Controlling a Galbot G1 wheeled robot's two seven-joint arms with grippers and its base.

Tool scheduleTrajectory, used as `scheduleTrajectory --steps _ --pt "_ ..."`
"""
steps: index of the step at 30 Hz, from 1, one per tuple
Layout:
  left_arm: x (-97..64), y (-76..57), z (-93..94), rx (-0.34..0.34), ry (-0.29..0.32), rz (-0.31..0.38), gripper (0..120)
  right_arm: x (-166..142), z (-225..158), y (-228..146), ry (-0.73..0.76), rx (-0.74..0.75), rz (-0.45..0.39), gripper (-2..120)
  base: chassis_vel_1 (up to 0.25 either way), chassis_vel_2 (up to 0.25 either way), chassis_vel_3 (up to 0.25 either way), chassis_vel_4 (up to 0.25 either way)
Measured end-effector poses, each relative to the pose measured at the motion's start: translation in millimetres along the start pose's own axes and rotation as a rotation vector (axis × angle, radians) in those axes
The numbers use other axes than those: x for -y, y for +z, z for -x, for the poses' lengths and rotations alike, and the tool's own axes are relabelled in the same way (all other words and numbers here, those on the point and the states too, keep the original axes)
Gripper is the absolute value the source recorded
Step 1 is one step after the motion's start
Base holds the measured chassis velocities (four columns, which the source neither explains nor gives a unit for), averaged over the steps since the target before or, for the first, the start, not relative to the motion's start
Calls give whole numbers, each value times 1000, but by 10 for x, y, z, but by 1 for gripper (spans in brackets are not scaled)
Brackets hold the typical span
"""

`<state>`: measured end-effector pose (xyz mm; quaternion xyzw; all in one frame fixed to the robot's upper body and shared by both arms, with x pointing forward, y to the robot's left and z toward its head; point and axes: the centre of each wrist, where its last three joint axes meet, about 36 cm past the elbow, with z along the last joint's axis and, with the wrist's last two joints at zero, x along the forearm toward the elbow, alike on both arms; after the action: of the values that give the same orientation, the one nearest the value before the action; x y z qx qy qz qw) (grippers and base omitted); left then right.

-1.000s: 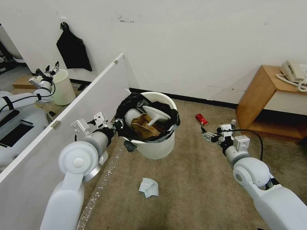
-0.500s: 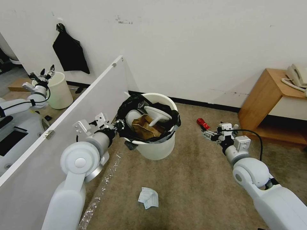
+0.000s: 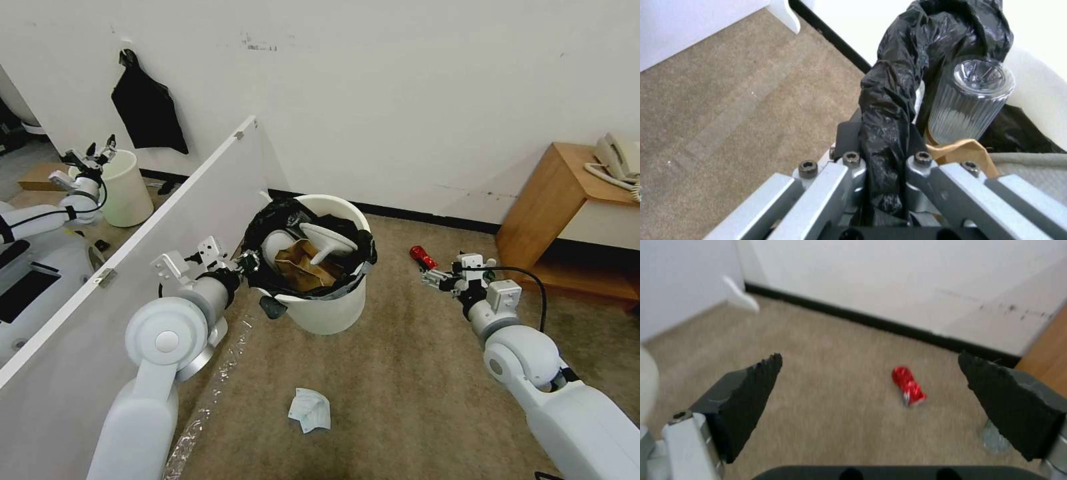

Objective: Pick up the trash bin, then pick up the garbage from the floor and place it into the trash bin.

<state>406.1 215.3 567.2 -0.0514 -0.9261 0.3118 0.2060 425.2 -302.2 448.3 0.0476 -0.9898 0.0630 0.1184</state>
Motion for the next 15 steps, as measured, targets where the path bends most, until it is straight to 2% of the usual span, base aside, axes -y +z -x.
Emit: scheduleTrajectory --steps 15 --pt "-22 -90 -58 29 3 -1 4 -418 36 546 -150 -189 -75 100 0 0 0 0"
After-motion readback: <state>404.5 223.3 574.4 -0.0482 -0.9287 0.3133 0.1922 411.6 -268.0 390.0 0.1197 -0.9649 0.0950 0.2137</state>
